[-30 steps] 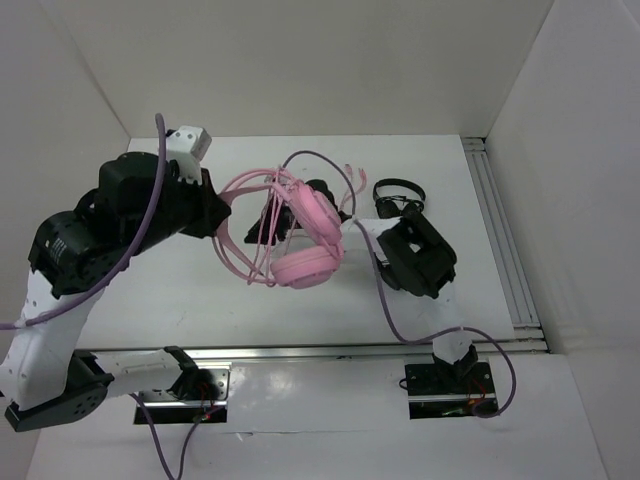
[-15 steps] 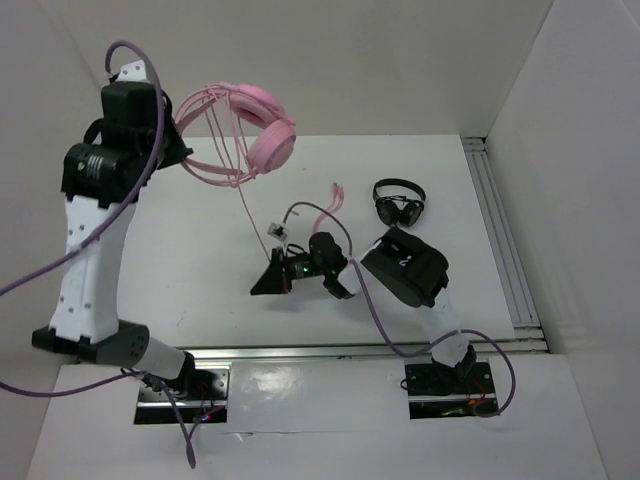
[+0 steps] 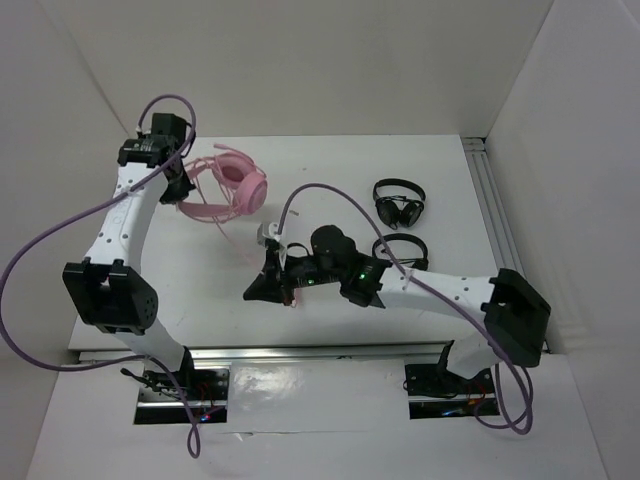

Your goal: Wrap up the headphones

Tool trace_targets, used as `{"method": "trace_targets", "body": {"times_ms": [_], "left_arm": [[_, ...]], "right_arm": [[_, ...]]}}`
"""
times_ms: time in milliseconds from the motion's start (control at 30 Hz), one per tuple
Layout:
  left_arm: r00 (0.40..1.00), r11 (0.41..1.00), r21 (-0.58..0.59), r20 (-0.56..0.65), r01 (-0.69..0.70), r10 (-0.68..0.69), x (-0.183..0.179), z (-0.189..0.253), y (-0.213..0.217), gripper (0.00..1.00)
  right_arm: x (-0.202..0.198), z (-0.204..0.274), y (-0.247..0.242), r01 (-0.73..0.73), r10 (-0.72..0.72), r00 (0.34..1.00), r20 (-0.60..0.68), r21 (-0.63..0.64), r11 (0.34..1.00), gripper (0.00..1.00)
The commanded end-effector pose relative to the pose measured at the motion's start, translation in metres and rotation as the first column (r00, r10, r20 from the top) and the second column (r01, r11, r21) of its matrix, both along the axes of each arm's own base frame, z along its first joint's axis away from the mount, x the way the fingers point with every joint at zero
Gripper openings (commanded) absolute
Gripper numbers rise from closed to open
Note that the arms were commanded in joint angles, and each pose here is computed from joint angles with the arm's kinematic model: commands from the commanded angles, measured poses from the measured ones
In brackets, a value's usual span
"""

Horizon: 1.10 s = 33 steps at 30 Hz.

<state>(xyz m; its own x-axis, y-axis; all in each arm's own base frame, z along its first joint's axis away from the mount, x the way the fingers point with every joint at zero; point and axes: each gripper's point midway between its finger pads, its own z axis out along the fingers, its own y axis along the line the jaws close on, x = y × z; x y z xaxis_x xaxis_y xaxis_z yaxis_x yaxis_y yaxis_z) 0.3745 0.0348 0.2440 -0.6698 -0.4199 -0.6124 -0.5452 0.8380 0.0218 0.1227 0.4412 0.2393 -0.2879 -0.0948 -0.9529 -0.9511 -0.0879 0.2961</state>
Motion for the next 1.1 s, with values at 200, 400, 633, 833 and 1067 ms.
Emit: {"method": "trace_targets", "body": {"times_ms": [200,400,633,833,1067], "left_arm": [[0.988,0.992,0.042,-0.108,0.118,-0.113,-0.029,-0.063,-0.024,0.0],[0.97,0.974,0.047,-0.115,0.222,-0.216,-0.066,-0.073,-0.05,0.0],[0.856,0.856,0.018,0.01,0.517,-0.517,-0.114,-0.042,-0.11,0.0],[0.696,0.693,-0.056,0.055,0.718,-0.716,-0.155,-0.031,-0.155,0.0],[0.644,0.644,-0.058,0.146,0.763,-0.751,-0.182,0.019,-0.158,0.0]], "right_arm": [[0.1,0.017,-0.049,0.475,-0.267,0.831,0.487,-0.375,0.796,0.0],[0.162,0.074,-0.087,0.778,-0.393,0.545,0.741,-0.272,0.566,0.0],[0.194,0.134,-0.114,0.904,-0.57,0.225,0.79,0.049,0.425,0.0],[0.213,0.154,-0.122,0.897,-0.69,0.148,0.708,0.197,0.395,0.11],[0.252,0.127,-0.117,0.838,-0.651,0.404,0.642,0.026,0.546,0.09]]}}
